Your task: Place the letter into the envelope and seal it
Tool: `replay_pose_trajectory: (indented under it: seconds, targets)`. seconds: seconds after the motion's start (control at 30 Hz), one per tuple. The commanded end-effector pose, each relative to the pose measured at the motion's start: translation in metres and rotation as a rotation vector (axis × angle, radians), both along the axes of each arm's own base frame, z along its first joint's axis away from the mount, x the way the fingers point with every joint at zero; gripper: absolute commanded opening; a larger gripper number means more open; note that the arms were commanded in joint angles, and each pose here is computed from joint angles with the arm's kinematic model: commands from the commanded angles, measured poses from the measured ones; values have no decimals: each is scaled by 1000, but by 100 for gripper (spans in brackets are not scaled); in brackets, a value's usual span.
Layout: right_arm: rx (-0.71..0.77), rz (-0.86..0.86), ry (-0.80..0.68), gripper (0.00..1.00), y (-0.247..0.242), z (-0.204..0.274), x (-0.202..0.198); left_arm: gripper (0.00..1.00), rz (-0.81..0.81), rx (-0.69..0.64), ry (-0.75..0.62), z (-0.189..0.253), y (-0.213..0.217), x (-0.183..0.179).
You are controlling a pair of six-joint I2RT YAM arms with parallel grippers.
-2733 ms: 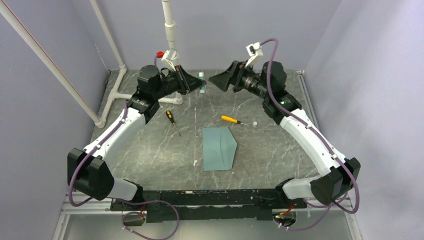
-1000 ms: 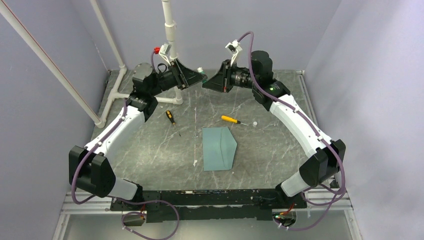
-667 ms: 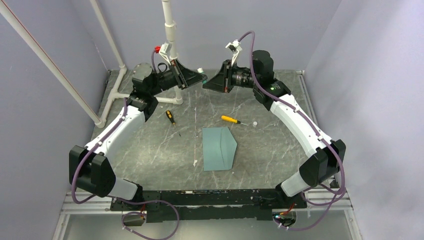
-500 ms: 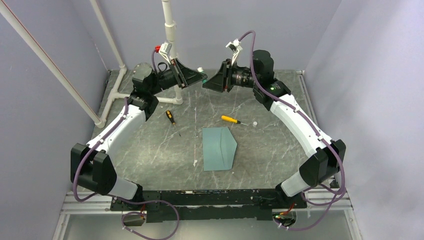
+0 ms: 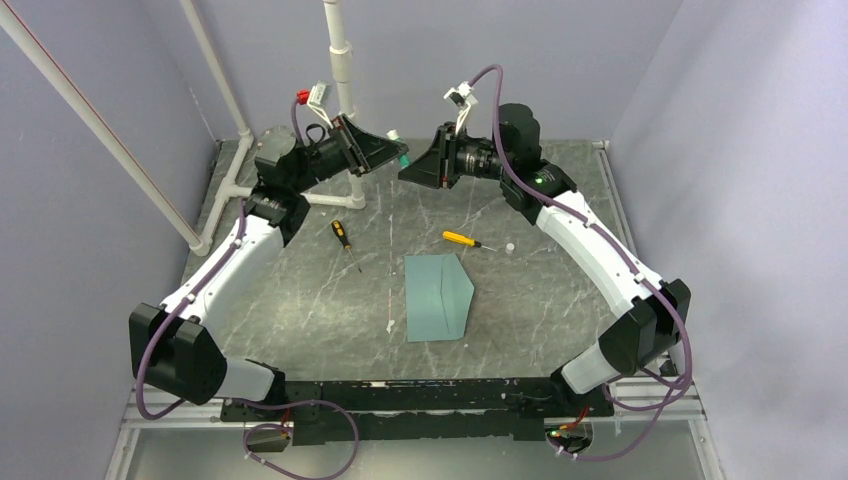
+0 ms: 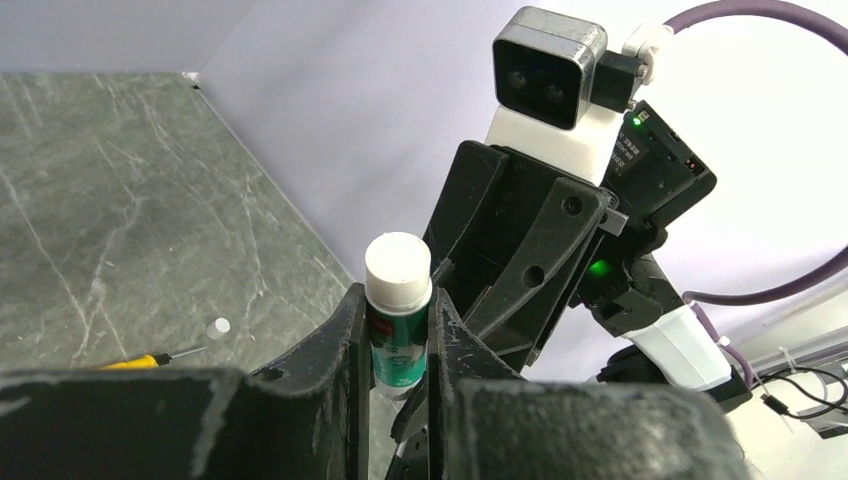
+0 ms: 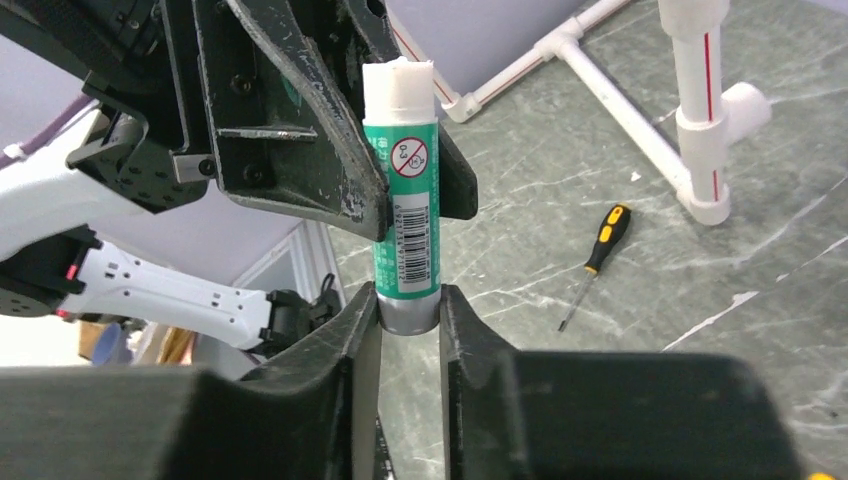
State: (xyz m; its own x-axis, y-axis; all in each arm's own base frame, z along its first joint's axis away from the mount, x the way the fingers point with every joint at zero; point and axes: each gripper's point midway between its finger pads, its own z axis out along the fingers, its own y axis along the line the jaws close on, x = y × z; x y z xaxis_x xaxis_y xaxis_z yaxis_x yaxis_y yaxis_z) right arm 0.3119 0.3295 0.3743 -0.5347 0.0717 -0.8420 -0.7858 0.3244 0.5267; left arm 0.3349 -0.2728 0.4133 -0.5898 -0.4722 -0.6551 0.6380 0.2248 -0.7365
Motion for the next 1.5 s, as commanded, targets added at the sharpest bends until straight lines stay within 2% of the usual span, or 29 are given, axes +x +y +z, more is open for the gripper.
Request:
replay_pose_trajectory:
  seconds: [0.0,0.1,0.23,0.37,0.5,0.67,0.7,0.73,0.8,0.83,0.87,0.9,0.97,1.07,1.33,1.47]
  targets:
    - [53,3,-78,16,-3,28,-4,2,2,-30,-99,33,6,-12]
    - [95,44,-95,0,-1,40,-11,2,-24,-24,-117,34,5,-16]
    - [193,147,-114,0,-5,65,-32,2,-99,1,-233,43,8,-32]
    - [348,376,-175,0,-17,101,-86,2,-280,-28,-500,77,18,-77]
    - [420,571,-254,0,-31,118,-130,2,-441,2,-624,92,18,-104]
    - [403,646,-261,0,-30,112,-137,2,-496,-27,-665,99,19,-114]
    - [393,616,-239,0,-27,110,-128,2,-484,-44,-654,101,19,-111]
    - [372,553,-159,11,-21,103,-112,2,-466,-59,-640,102,19,-107]
    - [332,374,-182,47,-15,94,-86,2,-399,-95,-585,103,18,-95]
    - [286,260,-247,62,-13,87,-73,2,-347,-113,-557,105,19,-87]
    - [229,123,-313,73,-13,82,-57,2,-294,-127,-531,104,20,-80]
    - [178,13,-372,78,-16,76,-45,3,-243,-139,-504,105,21,-74]
    - [135,-154,-433,82,-27,72,-24,3,-151,-152,-468,107,26,-66]
    - [155,-282,-520,83,-42,72,-16,2,-67,-164,-386,109,32,-55]
    - [218,-350,-966,69,-49,94,-43,2,-49,-225,-233,114,34,-47]
    - [239,-396,-1083,70,-43,114,-44,2,-57,-225,-207,114,33,-47]
